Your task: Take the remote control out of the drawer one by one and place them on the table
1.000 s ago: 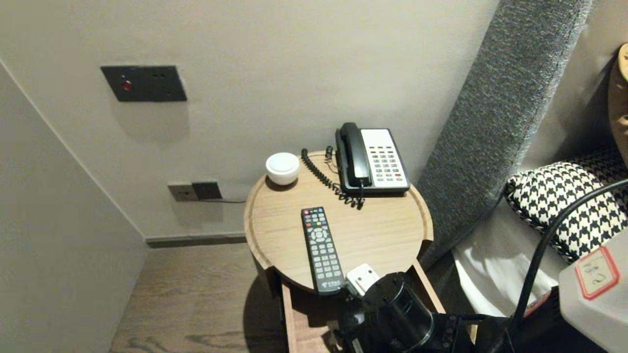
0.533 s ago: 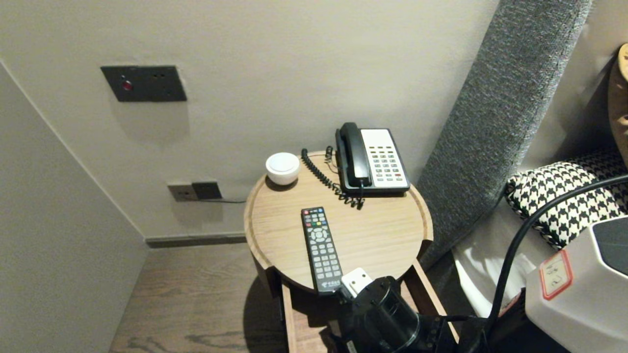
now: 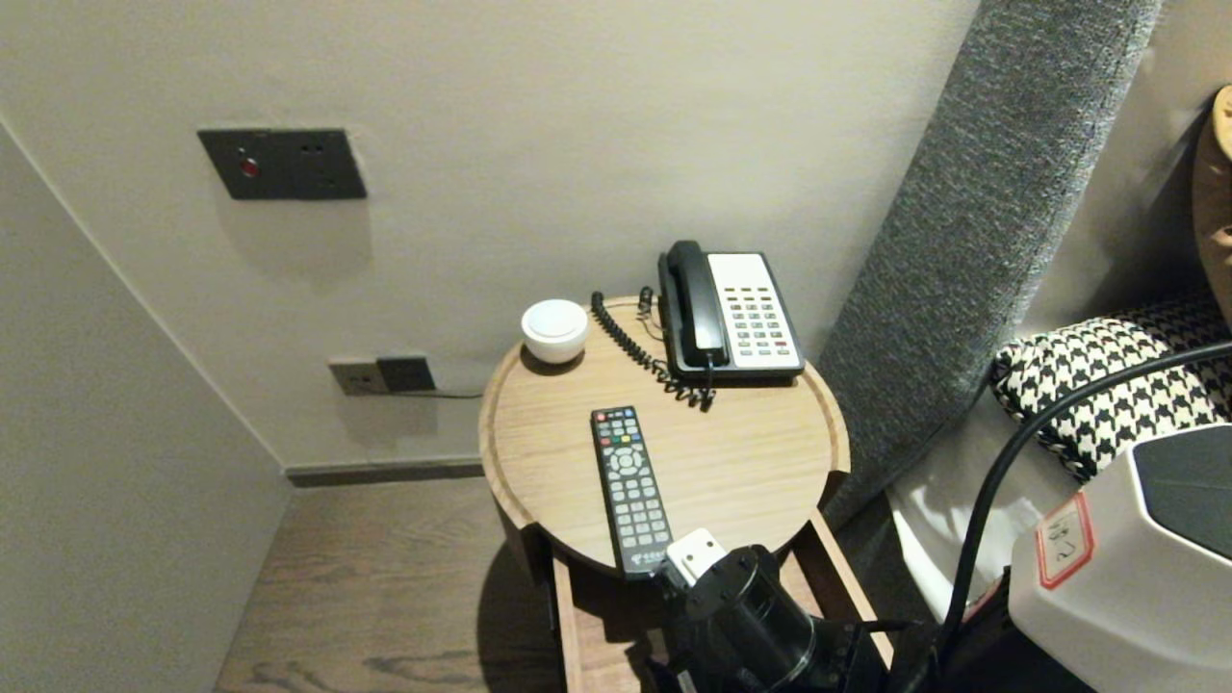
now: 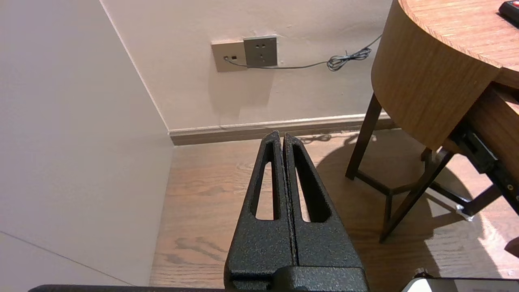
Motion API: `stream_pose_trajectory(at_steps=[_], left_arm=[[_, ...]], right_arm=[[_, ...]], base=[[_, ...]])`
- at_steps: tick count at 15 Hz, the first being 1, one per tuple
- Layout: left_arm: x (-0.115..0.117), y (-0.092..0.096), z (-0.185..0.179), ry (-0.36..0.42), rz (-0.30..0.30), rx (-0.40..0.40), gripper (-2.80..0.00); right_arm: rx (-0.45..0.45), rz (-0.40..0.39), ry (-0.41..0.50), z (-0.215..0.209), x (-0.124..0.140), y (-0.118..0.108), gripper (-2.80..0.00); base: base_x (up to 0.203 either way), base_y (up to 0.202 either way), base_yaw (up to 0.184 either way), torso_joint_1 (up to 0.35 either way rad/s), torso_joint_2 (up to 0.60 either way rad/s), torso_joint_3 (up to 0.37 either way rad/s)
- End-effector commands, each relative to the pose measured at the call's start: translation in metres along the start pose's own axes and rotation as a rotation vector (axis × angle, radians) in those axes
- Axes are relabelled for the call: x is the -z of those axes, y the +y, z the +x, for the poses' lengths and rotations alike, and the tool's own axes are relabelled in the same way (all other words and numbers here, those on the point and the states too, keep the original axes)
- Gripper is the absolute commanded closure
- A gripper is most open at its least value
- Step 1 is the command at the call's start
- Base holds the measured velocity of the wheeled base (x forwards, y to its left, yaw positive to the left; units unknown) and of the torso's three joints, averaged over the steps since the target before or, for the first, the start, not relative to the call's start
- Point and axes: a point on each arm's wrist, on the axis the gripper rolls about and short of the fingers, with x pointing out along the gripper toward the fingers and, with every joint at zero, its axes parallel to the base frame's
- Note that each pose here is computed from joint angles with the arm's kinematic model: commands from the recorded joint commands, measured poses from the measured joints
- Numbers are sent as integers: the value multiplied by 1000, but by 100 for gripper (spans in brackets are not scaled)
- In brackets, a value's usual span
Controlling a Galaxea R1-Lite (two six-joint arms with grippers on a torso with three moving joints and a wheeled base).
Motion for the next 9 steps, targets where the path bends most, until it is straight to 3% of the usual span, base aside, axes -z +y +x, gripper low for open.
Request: stream_pose_trajectory(at_steps=[1, 6, 7, 8, 9], left_arm=[[0, 0, 0, -3, 0, -1, 0], [0, 0, 0, -3, 0, -1, 0], [0, 0, 0, -4, 0, -1, 0], [0, 0, 0, -2, 0, -1, 0], [0, 0, 0, -4, 0, -1, 0]], right_arm=[[2, 0, 3, 0, 2, 0, -280], [-2, -2, 3, 1, 1, 1, -280], [0, -2, 5, 0, 2, 1, -19], [1, -3, 6, 0, 3, 1, 0], [-1, -3, 8, 0, 3, 1, 0]], base=[[0, 0, 0, 0, 0, 0], [0, 0, 0, 0, 0, 0], [0, 0, 0, 0, 0, 0], [0, 0, 0, 0, 0, 0], [0, 0, 0, 0, 0, 0]])
